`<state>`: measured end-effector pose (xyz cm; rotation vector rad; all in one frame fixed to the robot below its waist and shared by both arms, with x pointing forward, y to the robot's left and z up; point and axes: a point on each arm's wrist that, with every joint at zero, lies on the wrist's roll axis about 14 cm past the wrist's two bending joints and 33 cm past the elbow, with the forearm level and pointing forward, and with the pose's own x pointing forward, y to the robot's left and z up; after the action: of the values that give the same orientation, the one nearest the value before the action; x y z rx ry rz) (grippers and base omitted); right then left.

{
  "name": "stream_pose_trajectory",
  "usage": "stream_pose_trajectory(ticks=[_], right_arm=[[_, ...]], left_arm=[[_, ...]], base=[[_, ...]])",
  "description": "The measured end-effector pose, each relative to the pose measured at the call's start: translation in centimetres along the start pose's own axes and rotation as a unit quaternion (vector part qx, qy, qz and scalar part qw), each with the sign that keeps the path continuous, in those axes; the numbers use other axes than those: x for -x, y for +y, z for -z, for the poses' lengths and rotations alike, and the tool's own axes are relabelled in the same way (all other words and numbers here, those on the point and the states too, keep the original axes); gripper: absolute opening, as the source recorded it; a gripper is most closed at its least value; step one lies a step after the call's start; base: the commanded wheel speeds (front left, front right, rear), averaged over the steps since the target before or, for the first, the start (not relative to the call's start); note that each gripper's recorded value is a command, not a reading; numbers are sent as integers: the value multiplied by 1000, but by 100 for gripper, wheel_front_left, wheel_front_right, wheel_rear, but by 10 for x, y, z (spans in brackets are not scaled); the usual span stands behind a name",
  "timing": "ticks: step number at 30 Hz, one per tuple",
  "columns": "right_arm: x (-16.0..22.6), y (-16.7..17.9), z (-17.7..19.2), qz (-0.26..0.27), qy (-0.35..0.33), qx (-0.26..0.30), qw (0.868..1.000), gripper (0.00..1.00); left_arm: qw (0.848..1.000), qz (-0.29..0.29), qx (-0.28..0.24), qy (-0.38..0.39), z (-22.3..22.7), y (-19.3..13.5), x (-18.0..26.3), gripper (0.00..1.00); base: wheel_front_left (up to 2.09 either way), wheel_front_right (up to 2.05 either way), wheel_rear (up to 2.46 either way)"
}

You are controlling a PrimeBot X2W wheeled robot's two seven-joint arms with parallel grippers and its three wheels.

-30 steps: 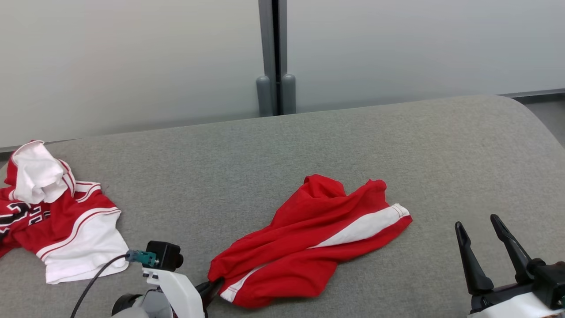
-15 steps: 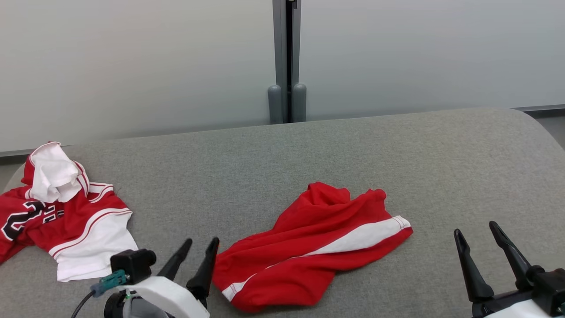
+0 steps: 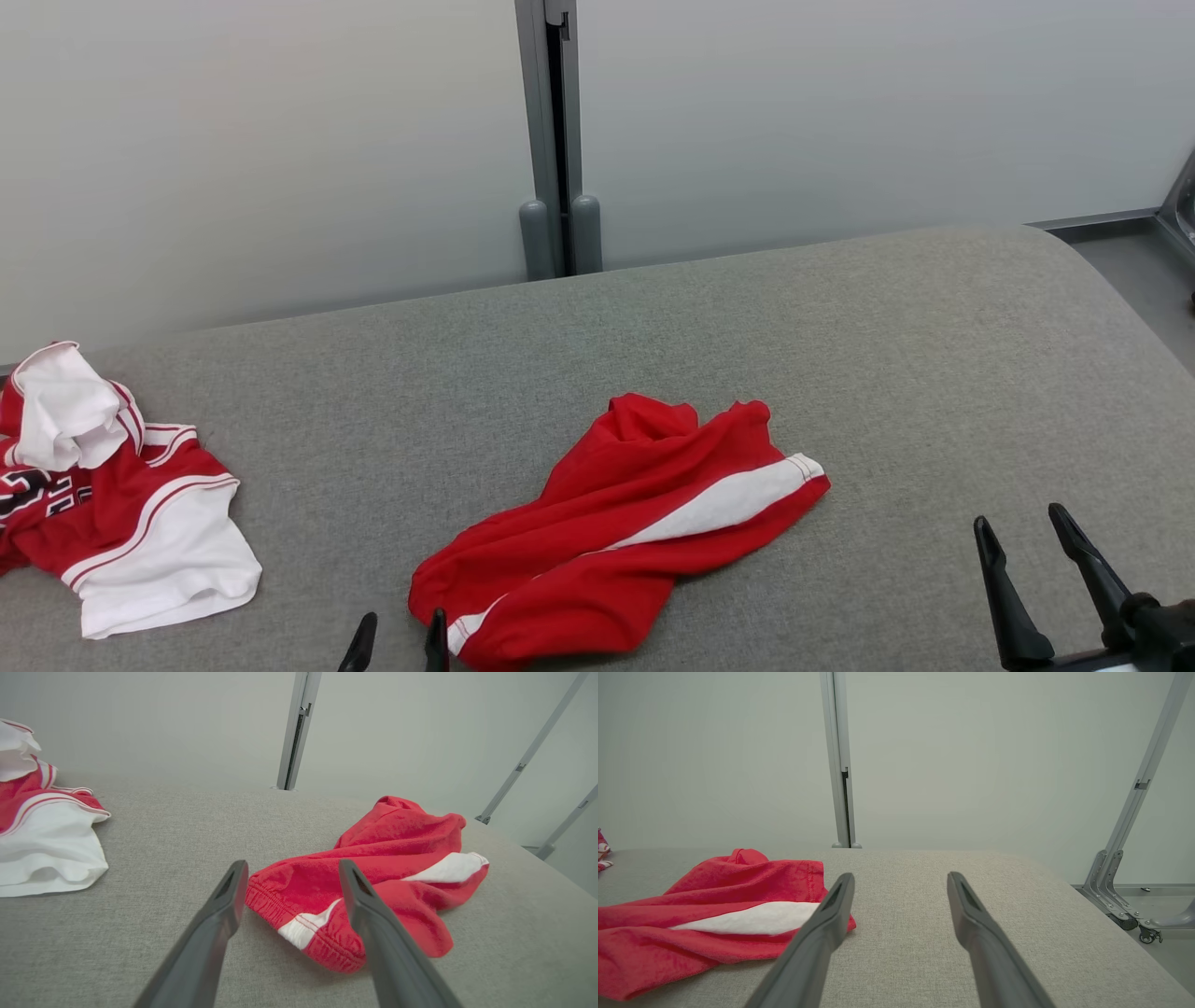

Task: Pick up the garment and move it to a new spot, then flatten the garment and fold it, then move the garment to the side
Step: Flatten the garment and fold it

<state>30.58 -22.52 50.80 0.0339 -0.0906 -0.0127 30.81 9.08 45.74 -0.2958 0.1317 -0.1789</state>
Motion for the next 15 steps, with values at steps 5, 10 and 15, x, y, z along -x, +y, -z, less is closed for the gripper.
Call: stream_pose_trajectory(ticks=[5,10,15], right_arm=[[2,1,3,1,5,-2,1000,100],[-2,10,4,-13,5,-5,1000,100],[-8,23,4,-33,4,-7,999,100]], left_arm=[[999,-22,-21,-13,-6,23,5,100],[999,-40,-28,-24,-11,40,11,100],[997,-55,-27,-36,-18,52,16,100]], base=[[0,0,0],[0,0,0],[0,0,0]])
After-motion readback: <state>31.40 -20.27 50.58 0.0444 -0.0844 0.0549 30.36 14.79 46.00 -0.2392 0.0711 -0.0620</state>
